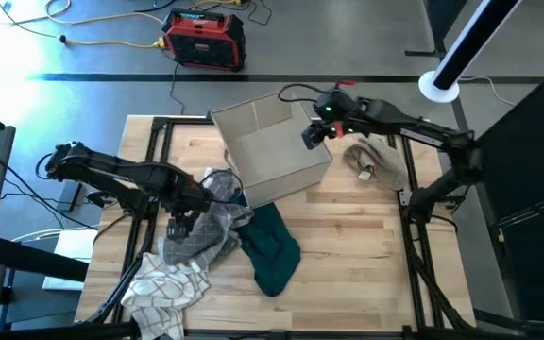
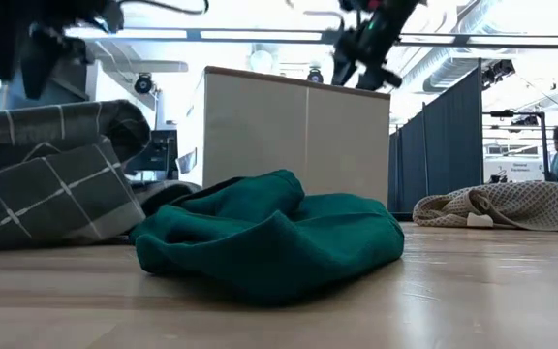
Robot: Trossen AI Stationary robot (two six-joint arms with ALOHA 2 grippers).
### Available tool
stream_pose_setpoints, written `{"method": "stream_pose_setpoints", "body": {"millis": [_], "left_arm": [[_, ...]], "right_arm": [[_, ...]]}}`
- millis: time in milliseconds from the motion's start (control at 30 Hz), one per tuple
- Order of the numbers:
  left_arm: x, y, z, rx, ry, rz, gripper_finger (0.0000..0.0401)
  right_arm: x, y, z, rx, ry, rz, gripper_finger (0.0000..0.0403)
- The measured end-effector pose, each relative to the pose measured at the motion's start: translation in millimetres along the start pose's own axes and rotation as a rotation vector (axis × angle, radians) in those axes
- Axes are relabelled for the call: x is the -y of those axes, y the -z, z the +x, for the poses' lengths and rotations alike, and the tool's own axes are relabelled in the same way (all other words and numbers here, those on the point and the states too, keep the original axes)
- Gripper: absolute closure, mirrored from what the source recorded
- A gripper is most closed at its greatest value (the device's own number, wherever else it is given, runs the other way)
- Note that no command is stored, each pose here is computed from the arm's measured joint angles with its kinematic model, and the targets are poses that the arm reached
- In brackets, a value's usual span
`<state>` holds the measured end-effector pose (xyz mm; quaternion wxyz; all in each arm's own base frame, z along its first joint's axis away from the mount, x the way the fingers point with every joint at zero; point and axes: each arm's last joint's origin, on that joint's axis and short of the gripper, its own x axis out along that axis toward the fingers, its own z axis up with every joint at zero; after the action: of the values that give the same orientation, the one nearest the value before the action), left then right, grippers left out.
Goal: Fold towel
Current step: Fold the green towel
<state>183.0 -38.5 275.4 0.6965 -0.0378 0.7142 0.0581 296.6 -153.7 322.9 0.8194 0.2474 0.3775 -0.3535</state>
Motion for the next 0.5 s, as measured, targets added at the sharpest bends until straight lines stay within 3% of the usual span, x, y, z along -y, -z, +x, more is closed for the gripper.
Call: {"method": "stream_pose_setpoints", "body": {"millis": [133, 233, 300, 433, 500], "left_arm": [[-1.8, 0.9, 17.5, -0.004, -0.062, -0.007, 0.0192], [-2.6, 0.3, 29.4, 0.01, -0.098, -0.007, 0.0192], [-4.1, -1.6, 35.5, 0.034, -0.117, -0.018, 0.0192], [-7.7, -2.5, 42.7, 0.047, -0.141, -0.08, 0.0192], [-9.4, -2.6, 43.4, 0.059, -0.18, -0.116, 0.0192]], "right_arm": [[12.4, -7.6, 29.9, -0.006, 0.077, -0.045, 0.0177], [19.1, -12.6, 49.8, -0.014, 0.061, -0.04, 0.0198], [23.1, -13.2, 61.2, -0.034, 0.055, -0.01, 0.0237], [23.5, -14.4, 68.0, -0.027, 0.052, 0.021, 0.0369], [23.1, -16.0, 63.5, -0.007, 0.049, 0.057, 0.0388]]}}
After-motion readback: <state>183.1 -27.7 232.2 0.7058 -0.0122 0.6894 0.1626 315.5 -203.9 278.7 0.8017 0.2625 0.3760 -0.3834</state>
